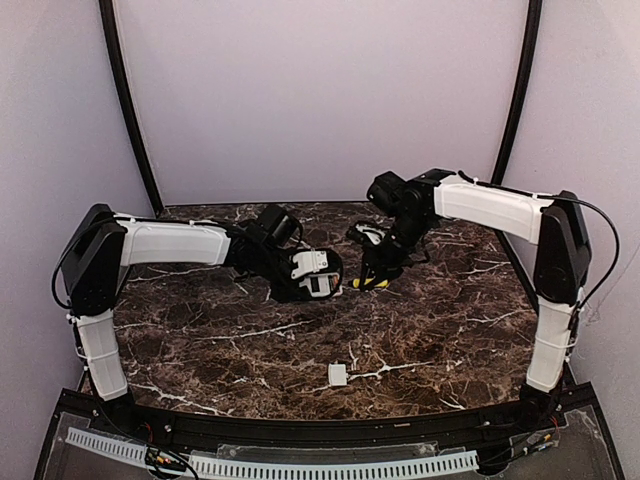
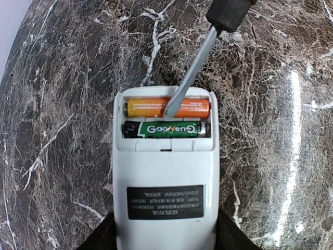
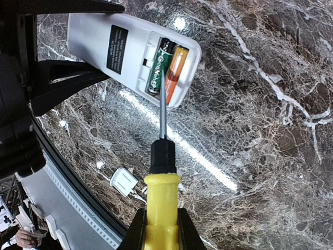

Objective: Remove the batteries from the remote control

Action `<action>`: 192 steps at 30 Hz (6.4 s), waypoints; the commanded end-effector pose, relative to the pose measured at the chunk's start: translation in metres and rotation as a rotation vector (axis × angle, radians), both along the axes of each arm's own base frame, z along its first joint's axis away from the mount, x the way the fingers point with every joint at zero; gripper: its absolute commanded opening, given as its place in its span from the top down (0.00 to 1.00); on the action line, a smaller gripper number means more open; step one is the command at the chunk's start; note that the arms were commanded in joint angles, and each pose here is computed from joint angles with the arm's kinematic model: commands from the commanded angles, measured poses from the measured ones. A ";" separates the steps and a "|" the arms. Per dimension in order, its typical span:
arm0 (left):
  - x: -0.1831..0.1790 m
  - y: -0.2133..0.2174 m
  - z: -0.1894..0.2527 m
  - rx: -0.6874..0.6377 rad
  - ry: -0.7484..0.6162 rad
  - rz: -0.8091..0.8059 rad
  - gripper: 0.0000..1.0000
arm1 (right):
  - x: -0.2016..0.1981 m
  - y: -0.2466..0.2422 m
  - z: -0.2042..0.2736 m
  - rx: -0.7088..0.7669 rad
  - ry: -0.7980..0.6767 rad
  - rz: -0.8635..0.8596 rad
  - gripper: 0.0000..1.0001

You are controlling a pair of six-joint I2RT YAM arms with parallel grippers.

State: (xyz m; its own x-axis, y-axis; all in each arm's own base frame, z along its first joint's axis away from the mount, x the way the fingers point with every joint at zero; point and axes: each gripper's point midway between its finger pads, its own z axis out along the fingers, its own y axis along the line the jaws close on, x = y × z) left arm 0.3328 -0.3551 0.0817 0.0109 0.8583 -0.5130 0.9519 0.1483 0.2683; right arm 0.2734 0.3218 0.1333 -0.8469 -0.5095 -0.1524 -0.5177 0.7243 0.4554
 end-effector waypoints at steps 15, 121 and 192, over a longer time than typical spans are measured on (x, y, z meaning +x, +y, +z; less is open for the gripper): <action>-0.006 -0.006 0.030 -0.011 -0.073 -0.013 1.00 | 0.007 -0.009 -0.025 -0.243 -0.021 -0.009 1.00; -0.064 -0.033 0.097 -0.396 -0.211 -0.177 1.00 | -0.051 0.005 0.020 0.665 0.044 0.302 1.00; -0.049 0.035 -0.019 -0.251 0.152 0.609 1.00 | 0.045 -0.019 0.001 0.207 -0.185 -0.111 1.00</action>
State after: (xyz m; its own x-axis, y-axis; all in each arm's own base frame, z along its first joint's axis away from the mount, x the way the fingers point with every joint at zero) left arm 0.2813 -0.3311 0.0475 -0.4147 0.6562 -0.6304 0.8282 0.5592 0.0371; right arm 0.2979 0.2938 0.1202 -0.8515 -0.4055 -0.3324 -0.5243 0.6706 0.5248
